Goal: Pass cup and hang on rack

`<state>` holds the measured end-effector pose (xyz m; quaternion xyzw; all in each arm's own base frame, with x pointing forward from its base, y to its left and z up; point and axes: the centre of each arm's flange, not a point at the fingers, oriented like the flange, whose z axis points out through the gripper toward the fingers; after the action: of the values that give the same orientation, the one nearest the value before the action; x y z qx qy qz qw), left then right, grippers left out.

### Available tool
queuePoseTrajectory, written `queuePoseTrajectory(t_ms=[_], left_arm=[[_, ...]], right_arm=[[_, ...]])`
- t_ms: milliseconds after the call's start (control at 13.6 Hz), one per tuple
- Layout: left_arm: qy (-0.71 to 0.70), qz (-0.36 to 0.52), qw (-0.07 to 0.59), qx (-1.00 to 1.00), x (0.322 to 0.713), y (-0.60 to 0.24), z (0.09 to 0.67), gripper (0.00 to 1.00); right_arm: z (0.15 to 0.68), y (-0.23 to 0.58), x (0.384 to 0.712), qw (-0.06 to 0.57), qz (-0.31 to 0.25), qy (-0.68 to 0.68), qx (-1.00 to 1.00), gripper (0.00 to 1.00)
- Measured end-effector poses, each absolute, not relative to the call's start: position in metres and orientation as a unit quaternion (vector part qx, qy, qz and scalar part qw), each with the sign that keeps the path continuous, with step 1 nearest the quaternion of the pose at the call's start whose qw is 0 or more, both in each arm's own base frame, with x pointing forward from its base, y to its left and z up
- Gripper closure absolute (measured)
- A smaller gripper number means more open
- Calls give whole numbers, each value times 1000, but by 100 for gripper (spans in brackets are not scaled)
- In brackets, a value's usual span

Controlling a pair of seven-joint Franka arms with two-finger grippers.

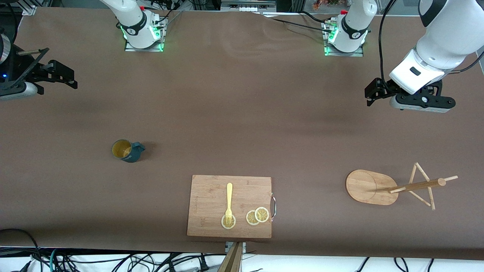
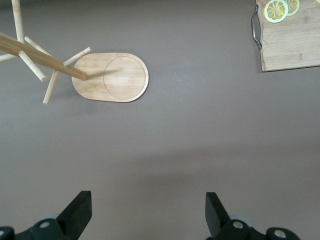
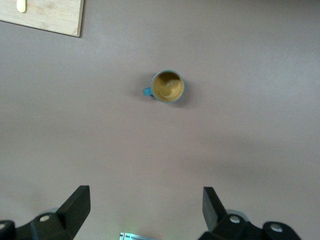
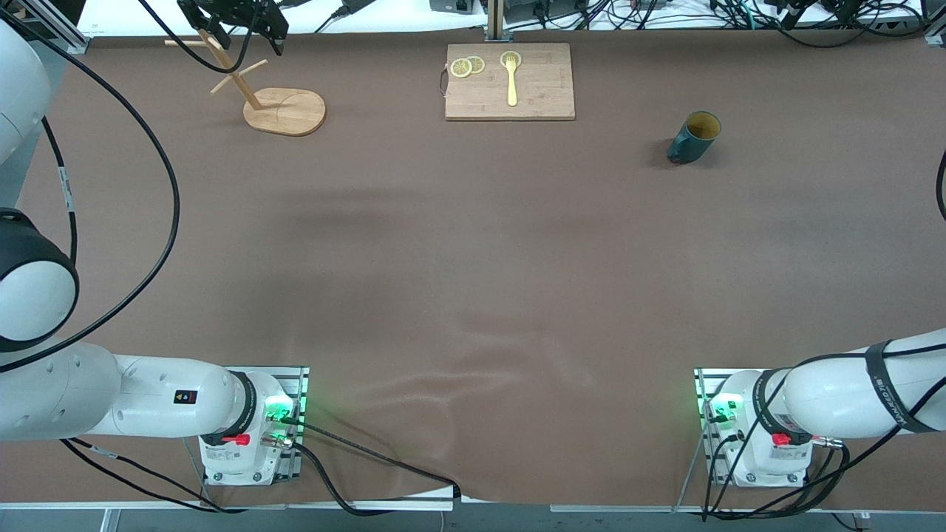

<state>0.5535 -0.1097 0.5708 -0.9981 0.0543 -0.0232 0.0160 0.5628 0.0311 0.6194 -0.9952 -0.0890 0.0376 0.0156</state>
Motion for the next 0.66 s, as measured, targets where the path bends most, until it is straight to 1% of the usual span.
queuePoseTrajectory(t_ms=[664], left_arm=[[54, -23, 16, -998, 553, -110, 571, 0]], right_arm=[[619, 13, 563, 15, 43, -72, -996, 0]])
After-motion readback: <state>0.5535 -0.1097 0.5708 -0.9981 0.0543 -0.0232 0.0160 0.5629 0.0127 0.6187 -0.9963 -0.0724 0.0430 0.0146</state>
